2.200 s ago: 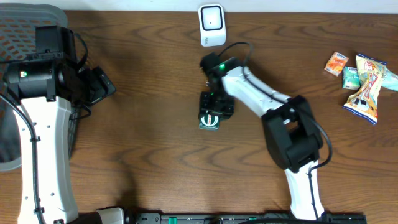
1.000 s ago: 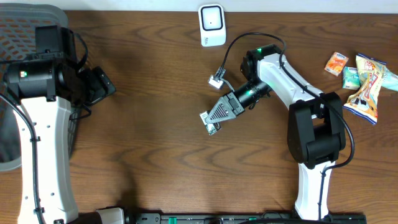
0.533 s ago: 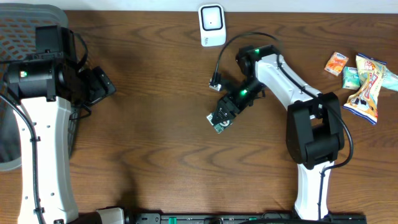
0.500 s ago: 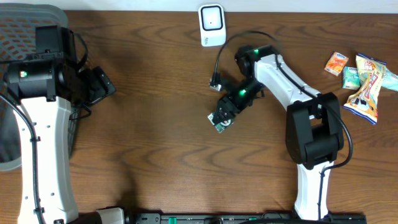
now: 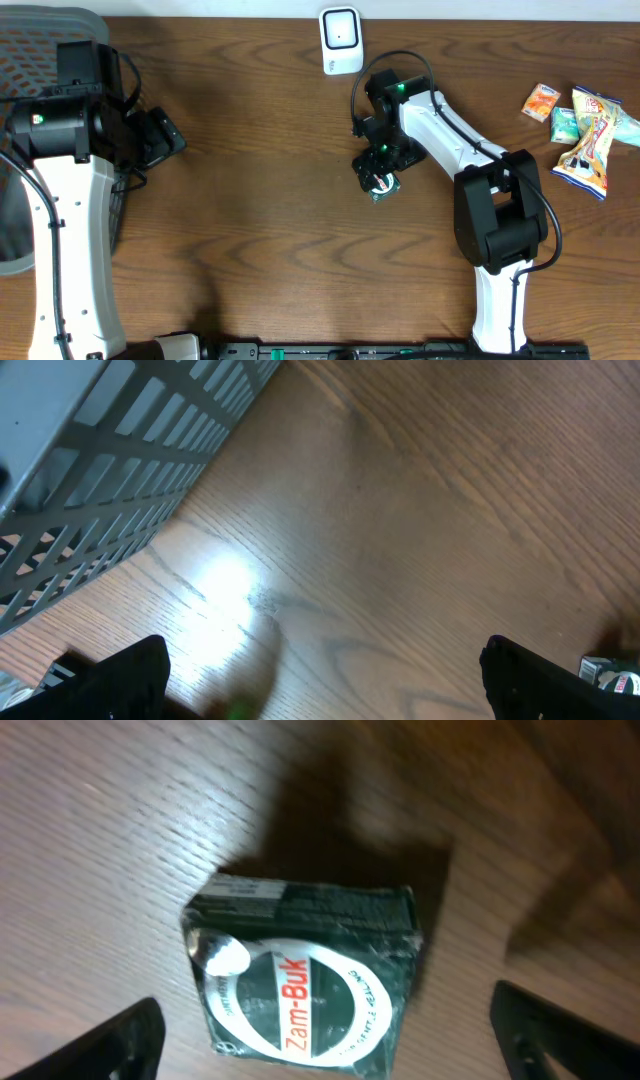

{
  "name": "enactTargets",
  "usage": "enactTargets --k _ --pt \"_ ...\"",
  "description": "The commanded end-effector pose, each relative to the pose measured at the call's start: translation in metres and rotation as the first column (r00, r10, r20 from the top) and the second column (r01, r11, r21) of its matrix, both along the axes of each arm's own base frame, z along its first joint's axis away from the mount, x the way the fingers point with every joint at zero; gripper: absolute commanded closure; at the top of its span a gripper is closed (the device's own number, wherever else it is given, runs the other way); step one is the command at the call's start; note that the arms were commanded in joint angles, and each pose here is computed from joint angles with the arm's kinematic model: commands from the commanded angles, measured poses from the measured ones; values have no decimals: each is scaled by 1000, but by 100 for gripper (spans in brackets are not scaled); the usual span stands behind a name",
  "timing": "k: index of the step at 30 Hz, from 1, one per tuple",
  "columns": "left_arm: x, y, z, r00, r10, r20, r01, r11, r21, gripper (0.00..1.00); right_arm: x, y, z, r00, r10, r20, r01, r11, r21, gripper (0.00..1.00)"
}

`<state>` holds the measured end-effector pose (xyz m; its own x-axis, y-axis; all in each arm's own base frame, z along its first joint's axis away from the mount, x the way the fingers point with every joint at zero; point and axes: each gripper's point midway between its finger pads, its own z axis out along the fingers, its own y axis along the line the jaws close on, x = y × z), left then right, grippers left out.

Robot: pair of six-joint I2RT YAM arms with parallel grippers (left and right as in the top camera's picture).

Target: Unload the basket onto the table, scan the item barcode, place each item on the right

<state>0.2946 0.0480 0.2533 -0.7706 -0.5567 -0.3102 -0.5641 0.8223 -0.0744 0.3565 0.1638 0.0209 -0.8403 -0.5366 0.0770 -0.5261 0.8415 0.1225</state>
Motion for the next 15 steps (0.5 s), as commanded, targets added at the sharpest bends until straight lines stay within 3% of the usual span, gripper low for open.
enactTargets --k 1,9,15 --pt "0 2 -3 1000 9 -13 -9 1000 3 2 -3 -6 10 999 -32 14 32 998 -47 1" --pt "0 2 -3 1000 9 -13 -9 1000 3 2 -17 -11 17 998 -42 -36 40 997 -72 1" --pt "0 2 -3 1000 9 -13 -9 1000 3 2 -17 -11 17 992 -124 -35 121 989 -86 14"
